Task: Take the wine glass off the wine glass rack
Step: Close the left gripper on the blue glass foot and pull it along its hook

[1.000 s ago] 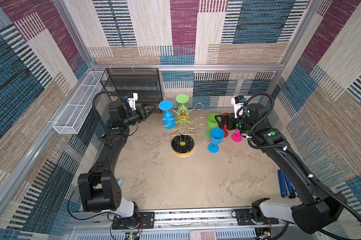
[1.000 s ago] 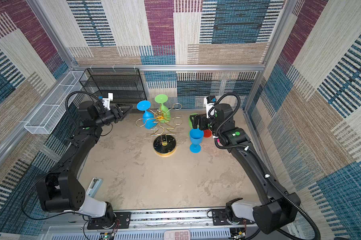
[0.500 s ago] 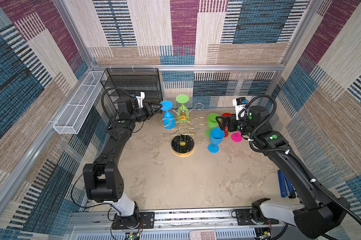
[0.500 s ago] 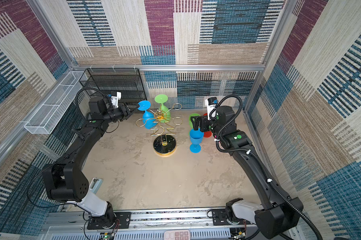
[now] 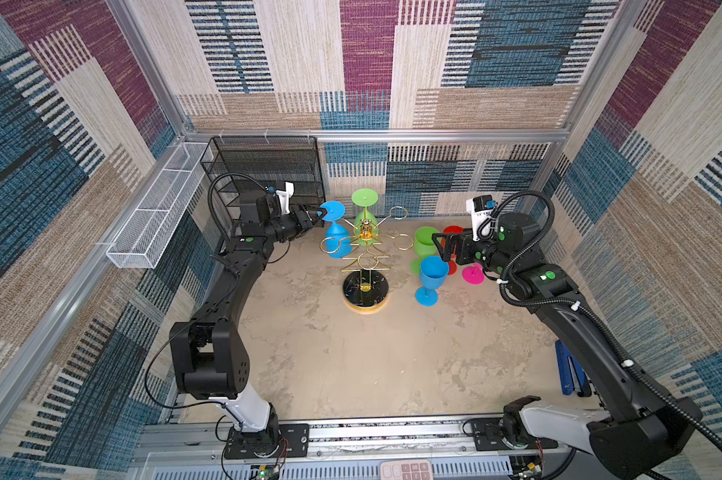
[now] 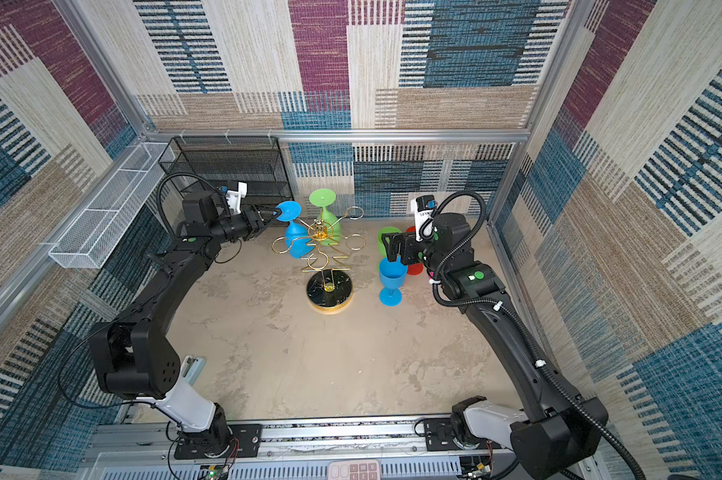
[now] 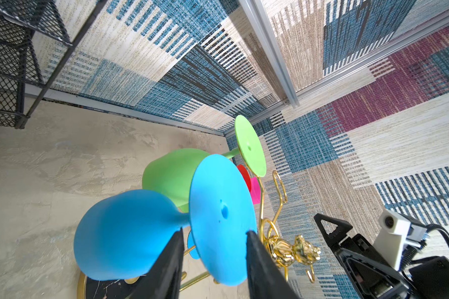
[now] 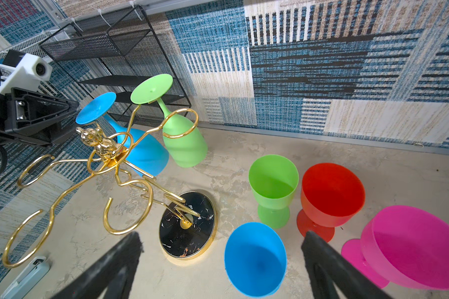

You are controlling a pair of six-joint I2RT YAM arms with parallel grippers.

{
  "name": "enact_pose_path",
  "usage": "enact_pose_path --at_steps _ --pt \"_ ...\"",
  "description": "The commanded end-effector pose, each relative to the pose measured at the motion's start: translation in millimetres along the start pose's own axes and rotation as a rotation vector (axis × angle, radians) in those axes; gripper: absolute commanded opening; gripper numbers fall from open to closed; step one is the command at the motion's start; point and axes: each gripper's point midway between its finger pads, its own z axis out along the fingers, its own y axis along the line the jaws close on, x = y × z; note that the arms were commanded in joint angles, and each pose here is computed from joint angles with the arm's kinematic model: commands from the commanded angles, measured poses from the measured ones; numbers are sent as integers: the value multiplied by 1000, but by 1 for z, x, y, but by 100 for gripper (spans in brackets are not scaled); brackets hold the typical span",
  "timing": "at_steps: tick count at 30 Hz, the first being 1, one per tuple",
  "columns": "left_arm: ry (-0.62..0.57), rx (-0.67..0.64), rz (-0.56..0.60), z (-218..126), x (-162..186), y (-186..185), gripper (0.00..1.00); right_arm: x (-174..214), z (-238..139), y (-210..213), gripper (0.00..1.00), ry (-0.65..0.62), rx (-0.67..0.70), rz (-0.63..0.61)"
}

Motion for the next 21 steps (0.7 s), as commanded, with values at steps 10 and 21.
enact_pose_path --at_steps 10,21 --pt "-3 4 36 -1 -3 -5 22 -6 0 4 99 -31 -21 -1" --pt "2 2 41 -5 -5 -10 14 -6 0 5 99 -36 -28 0"
